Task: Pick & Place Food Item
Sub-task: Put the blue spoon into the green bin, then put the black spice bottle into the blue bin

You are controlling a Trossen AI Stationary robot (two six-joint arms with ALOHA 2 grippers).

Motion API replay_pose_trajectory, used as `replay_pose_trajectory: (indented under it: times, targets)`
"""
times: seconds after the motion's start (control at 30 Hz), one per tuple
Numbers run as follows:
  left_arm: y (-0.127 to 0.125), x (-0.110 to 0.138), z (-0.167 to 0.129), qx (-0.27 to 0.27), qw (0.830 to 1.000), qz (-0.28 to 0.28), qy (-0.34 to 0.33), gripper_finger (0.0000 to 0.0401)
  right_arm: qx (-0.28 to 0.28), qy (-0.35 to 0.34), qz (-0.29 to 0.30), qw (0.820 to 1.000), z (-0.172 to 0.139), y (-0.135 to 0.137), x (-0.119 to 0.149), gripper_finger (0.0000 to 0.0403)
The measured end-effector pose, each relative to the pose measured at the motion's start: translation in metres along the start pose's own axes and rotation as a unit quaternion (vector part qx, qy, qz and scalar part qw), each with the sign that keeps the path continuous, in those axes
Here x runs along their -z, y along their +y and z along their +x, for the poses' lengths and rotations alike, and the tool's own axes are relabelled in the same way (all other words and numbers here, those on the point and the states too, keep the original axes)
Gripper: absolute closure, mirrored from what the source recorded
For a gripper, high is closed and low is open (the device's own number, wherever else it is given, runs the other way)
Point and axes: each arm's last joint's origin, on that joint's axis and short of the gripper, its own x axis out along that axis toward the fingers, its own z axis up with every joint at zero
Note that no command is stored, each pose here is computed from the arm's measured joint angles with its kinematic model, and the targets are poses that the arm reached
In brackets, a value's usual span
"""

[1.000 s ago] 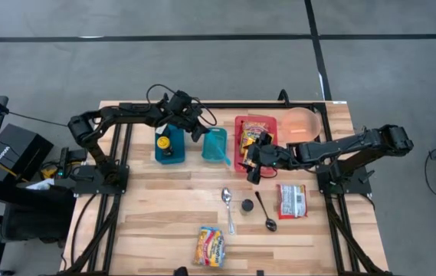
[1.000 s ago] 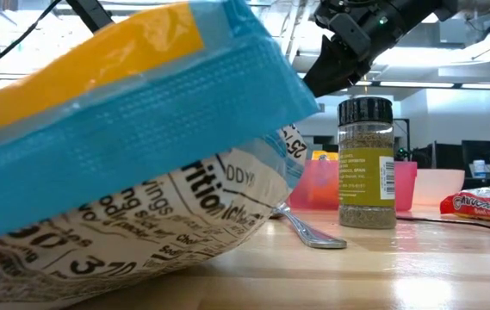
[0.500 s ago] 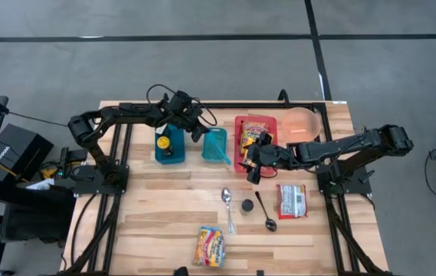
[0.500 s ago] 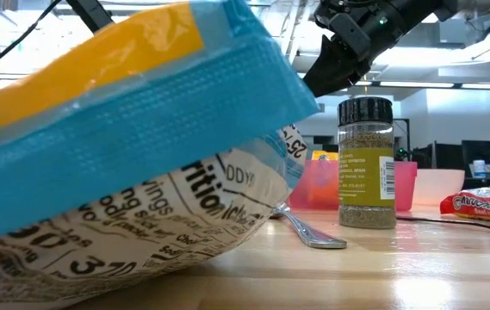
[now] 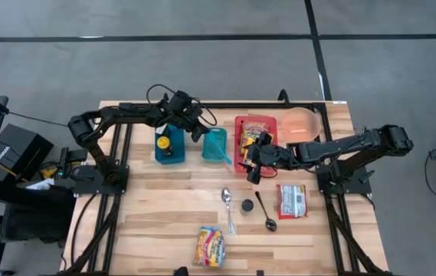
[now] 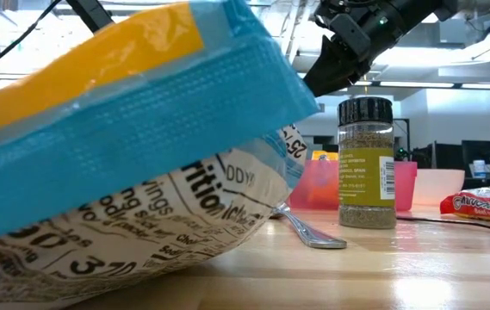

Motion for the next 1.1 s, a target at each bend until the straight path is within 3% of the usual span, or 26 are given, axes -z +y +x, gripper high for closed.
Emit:
replay_pose_trajectory:
  times: [0.67,0.87,1.1]
  targets:
    - [0.001,-0.001,0.000,-0.023,1.000,0.016,-0.010,0.0266,0.000,0.000,0.000,1.000,0.000,0.000,0.000,0.0106]
    - [-0.005,-0.011,-0.007,-0.017,0.998,0.029,-0.044,0.0270,0.000,0.000,0.000,1.000,0.000,0.000,0.000,0.0106]
    - [-0.029,-0.022,-0.024,0.002,0.995,0.057,-0.077,0.0289,0.002,0.000,0.002,1.000,0.000,-0.001,0.000,0.0106]
